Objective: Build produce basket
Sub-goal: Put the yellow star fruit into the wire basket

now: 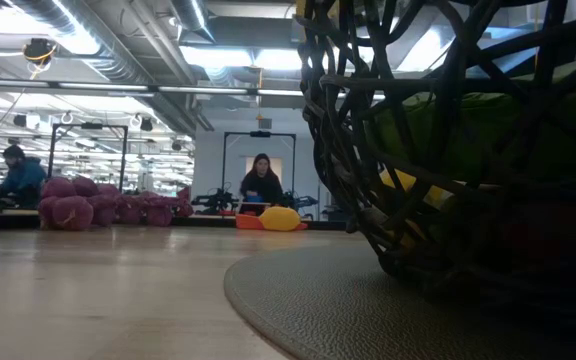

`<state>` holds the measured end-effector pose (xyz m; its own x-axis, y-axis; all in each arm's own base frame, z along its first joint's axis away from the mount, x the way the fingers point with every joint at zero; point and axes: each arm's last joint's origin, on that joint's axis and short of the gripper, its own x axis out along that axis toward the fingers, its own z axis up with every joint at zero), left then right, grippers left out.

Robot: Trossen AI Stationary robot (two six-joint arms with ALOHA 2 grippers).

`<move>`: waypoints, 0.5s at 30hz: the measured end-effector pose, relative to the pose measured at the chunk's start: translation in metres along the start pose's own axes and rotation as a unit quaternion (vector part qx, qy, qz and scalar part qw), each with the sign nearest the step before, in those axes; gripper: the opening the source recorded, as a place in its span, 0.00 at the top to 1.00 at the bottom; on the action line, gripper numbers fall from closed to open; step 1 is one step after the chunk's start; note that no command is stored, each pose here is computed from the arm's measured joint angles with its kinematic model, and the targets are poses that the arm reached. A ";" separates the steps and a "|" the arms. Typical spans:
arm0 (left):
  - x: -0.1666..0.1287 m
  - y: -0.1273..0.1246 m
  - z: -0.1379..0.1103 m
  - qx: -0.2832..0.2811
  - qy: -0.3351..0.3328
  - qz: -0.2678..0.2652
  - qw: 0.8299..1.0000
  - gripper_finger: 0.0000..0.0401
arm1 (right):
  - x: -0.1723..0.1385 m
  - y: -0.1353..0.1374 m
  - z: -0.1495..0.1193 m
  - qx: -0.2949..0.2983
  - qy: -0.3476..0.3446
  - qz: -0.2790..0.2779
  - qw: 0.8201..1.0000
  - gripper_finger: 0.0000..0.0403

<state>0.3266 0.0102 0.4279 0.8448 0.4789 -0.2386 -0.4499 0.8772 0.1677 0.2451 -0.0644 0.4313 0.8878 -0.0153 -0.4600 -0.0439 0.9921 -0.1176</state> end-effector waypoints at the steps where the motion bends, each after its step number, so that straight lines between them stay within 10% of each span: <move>1: 0.000 0.000 0.000 0.000 -0.002 0.001 1.000 1.00 | 0.000 0.000 0.000 0.007 -0.002 -0.001 1.000 0.56; 15: 0.000 0.003 0.008 0.005 -0.038 0.009 0.999 1.00 | 0.006 -0.005 0.006 0.073 -0.028 -0.028 0.997 0.56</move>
<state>0.3274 0.0125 0.4366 0.8565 0.4900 -0.1621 -0.4621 0.8680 0.1818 0.2534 -0.0685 0.4344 0.9112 -0.0678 -0.4062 0.0697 0.9975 -0.0101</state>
